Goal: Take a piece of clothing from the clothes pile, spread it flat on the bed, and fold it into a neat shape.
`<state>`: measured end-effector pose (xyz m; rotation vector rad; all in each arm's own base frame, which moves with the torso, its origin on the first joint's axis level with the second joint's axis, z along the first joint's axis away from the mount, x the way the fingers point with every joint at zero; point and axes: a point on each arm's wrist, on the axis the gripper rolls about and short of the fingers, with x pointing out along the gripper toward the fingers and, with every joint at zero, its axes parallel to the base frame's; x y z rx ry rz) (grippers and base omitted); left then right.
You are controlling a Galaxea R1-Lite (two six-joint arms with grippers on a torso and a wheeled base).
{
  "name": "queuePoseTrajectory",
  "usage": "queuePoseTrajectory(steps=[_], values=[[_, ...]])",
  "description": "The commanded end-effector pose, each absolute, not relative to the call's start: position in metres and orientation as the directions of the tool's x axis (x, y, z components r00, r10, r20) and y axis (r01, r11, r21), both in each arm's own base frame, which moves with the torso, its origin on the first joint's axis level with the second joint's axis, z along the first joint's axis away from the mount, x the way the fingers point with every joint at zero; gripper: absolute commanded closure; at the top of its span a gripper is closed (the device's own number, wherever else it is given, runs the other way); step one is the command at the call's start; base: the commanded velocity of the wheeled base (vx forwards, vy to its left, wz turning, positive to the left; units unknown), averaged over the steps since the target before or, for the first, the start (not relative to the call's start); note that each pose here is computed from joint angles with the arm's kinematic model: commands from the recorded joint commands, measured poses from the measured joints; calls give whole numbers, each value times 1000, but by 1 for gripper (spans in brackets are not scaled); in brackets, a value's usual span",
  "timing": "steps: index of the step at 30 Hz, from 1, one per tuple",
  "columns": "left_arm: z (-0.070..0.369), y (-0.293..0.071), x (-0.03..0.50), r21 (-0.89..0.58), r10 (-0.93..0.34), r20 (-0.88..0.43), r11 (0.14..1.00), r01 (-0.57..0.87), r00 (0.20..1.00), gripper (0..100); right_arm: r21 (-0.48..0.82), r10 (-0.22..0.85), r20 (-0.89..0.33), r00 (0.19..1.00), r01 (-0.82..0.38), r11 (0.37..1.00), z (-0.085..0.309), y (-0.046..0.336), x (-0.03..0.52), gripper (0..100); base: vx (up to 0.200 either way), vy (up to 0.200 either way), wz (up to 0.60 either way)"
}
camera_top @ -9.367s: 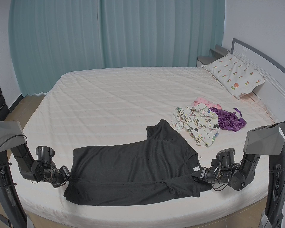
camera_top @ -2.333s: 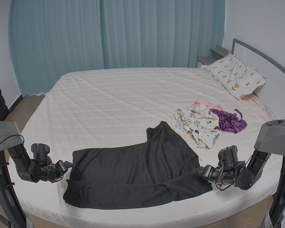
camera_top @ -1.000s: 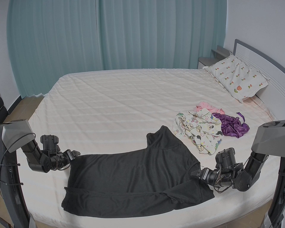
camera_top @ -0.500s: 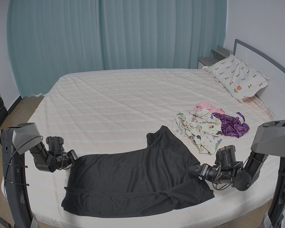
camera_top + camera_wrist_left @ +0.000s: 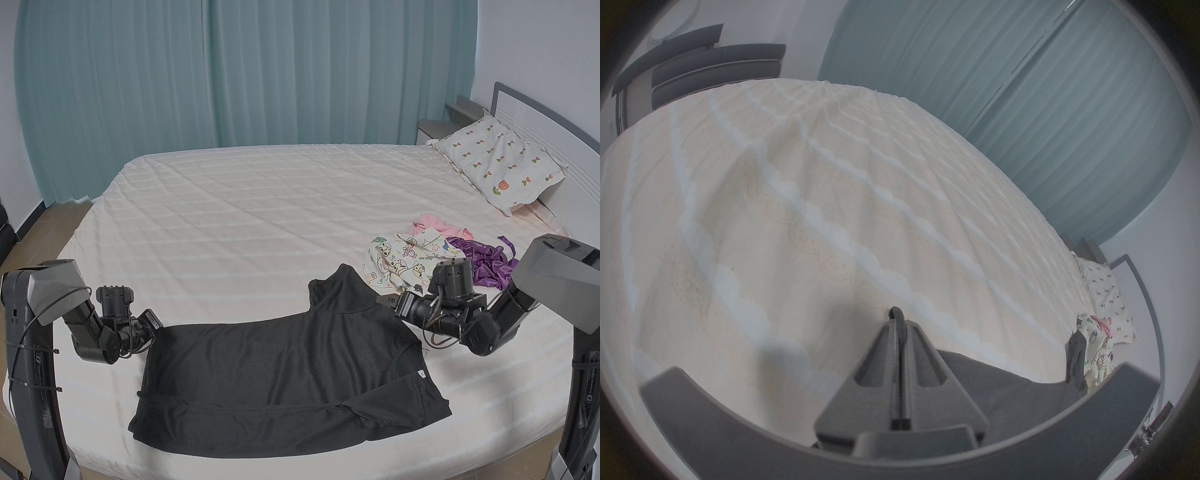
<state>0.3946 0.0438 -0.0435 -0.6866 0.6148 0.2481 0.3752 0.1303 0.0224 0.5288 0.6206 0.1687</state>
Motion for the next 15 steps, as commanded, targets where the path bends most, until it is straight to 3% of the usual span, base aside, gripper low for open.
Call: queuePoseTrajectory(steps=[1,15], values=[[-42,42,391,-562,6,-605,705,-433,796,100,418,290,-561,776,-37,908,-14,146,423,0,0,0,0],[-38,41,381,-577,-23,-615,694,-430,788,100,362,313,-515,798,-129,923,-44,162,480,0,0,0,0]])
